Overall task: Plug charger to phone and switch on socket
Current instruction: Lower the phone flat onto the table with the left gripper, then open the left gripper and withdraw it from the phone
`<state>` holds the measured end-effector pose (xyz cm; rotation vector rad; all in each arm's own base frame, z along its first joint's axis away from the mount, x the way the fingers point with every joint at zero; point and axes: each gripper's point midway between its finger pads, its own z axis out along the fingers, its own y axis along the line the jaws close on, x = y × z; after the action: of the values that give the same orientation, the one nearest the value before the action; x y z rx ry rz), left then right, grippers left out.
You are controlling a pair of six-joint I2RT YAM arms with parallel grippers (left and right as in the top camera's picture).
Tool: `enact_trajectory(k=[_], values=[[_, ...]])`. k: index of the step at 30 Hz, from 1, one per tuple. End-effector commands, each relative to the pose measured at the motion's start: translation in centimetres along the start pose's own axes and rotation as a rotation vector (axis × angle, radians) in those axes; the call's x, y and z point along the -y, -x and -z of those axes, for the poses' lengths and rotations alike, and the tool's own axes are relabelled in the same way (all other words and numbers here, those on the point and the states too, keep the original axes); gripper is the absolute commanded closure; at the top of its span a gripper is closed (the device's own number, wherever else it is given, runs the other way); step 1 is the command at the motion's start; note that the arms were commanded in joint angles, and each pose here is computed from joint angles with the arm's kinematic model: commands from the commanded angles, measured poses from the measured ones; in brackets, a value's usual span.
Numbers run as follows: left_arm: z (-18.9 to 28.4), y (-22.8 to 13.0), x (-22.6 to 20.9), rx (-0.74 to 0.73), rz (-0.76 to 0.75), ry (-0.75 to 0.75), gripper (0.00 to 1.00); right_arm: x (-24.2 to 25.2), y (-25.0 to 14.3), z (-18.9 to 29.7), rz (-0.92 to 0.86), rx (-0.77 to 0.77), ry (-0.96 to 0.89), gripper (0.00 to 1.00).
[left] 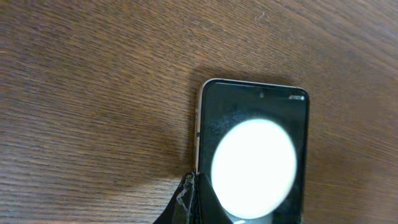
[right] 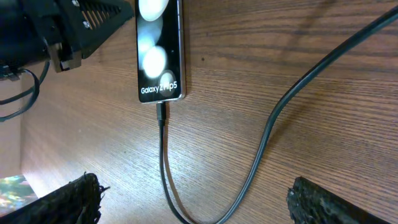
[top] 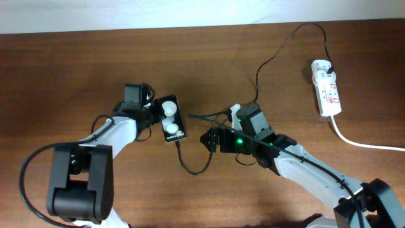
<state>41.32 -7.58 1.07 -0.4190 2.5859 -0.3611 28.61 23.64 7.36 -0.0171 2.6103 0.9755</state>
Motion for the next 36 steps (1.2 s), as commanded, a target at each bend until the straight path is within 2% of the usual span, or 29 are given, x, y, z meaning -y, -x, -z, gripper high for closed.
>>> enact_trajectory(k=[1,8,13,17,31,36], values=[[-0.1,0.2,-1.1,0.024,-0.012,0.068,1.00,-0.1,0.5,0.4,0.013,0.020,-0.002,0.01],[-0.3,0.1,-1.9,0.036,-0.017,0.125,0.99,-0.1,0.5,0.4,0.013,0.020,-0.002,0.01],[-1.5,-0.6,-2.2,0.017,0.030,0.125,0.93,-0.1,0.5,0.4,0.013,0.020,-0.001,0.01],[-1.7,-1.0,-0.3,-0.017,0.032,0.020,0.92,-0.1,0.5,0.4,0.013,0.020,-0.002,0.01],[-1.6,-1.4,1.9,-0.052,0.029,-0.106,0.89,-0.1,0.5,0.4,0.013,0.020,-0.002,0.01],[-1.6,-1.4,2.0,-0.053,0.029,-0.106,0.89,-0.1,0.5,0.4,0.013,0.020,-0.001,0.01]])
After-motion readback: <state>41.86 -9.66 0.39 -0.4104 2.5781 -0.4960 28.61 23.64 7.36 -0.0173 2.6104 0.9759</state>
